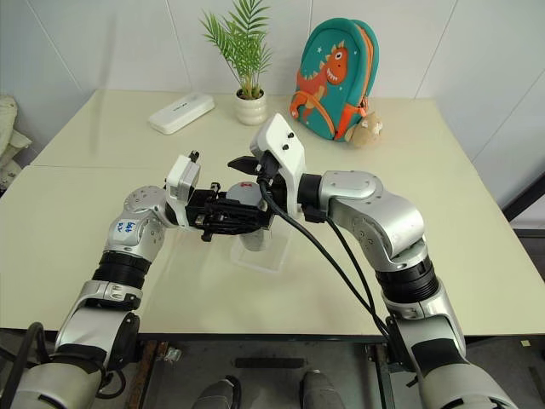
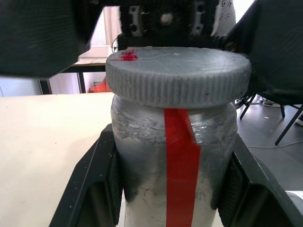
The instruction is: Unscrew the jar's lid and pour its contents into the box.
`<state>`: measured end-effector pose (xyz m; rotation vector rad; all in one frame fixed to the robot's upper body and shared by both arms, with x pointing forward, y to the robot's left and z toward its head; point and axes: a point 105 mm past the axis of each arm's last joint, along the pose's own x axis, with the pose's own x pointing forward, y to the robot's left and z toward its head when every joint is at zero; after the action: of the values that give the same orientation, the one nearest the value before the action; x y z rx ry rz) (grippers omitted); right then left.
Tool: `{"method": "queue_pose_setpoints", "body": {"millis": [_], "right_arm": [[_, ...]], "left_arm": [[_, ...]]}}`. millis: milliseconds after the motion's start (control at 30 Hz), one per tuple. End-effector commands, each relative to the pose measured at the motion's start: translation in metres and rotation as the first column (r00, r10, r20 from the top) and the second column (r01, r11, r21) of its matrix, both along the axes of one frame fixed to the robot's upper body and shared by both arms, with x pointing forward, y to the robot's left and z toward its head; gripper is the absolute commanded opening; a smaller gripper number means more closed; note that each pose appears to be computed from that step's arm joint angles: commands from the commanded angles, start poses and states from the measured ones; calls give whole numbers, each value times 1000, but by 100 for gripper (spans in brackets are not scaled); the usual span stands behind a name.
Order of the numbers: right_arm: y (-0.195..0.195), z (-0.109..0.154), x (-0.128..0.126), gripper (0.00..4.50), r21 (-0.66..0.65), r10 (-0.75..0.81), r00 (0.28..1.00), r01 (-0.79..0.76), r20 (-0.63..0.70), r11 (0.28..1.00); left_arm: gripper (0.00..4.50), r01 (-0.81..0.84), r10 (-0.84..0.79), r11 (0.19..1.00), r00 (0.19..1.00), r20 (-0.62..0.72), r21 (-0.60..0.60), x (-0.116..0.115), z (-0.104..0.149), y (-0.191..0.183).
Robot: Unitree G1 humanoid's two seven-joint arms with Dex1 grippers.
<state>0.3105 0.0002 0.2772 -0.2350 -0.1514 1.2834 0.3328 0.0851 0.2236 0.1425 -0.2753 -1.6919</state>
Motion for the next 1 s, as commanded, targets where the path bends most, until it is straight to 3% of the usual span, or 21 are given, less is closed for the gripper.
{"method": "queue_pose_setpoints", "body": {"millis": [33, 1000], "right_arm": [[2, 18, -4, 447, 25, 18, 997, -20, 70, 999], [-51, 13, -9, 447, -47, -137, 988, 140, 72, 989]], "left_arm": [[207, 106, -106, 994, 992, 64, 18, -11, 10, -2], [207, 86, -87, 996, 995, 57, 19, -10, 8, 2]]}}
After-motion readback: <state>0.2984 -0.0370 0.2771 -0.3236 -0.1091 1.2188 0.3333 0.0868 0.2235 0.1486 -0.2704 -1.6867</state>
